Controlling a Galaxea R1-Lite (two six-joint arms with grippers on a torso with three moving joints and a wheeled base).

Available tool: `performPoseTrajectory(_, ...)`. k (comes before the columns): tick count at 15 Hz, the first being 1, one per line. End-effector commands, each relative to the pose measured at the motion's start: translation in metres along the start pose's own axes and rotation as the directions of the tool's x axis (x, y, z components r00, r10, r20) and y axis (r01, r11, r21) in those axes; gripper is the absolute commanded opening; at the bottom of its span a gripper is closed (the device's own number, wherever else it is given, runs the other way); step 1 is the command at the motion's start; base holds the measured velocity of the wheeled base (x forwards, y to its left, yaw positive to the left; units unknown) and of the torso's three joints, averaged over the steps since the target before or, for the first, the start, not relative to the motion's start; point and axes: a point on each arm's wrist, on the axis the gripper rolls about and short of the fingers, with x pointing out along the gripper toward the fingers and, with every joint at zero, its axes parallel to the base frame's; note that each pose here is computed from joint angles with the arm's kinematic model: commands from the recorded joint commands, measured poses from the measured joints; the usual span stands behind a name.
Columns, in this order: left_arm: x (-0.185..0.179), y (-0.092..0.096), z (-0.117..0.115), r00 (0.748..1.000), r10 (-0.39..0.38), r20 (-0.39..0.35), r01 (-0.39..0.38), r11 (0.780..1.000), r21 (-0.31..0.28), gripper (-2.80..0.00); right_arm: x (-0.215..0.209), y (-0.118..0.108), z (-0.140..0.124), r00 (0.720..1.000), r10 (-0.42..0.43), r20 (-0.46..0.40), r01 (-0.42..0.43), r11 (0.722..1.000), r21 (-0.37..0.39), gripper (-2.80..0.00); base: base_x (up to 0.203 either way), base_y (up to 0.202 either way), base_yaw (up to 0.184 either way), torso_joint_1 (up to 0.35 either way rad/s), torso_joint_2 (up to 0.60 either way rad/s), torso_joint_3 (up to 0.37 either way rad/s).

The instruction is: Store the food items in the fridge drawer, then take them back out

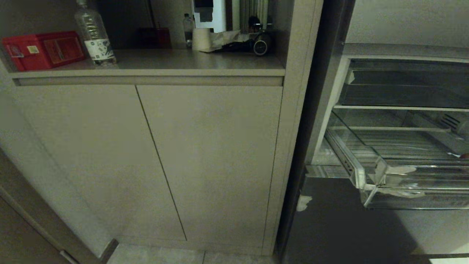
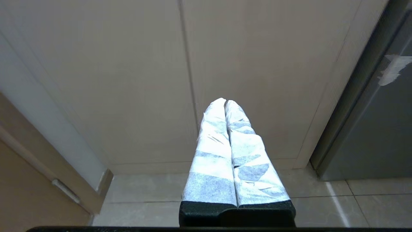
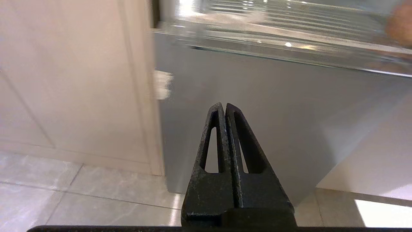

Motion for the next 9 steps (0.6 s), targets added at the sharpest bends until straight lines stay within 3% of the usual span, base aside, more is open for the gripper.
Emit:
performPoseTrajectory(1,0.0001,0.0000,0.0001,1.000,0.000,-0.001,0.000,1.000,-0.001,-2.80,-0.0001,0.0000,0.0002,1.000,0.001,0.001,-0.001,1.000,0.001,-2.80,0.000,-0.194,0.002,0.005,0.00,0.004)
performPoseTrajectory(9,0.0001,0.0000,0.0001,1.000,0.000,-0.001,0.000,1.000,-0.002,-2.80,-0.0001,0.0001,0.0000,1.000,0.002,-0.001,-0.002,1.000,-0.004,-2.80,0.000,-0.197,0.001,0.002,0.00,0.002)
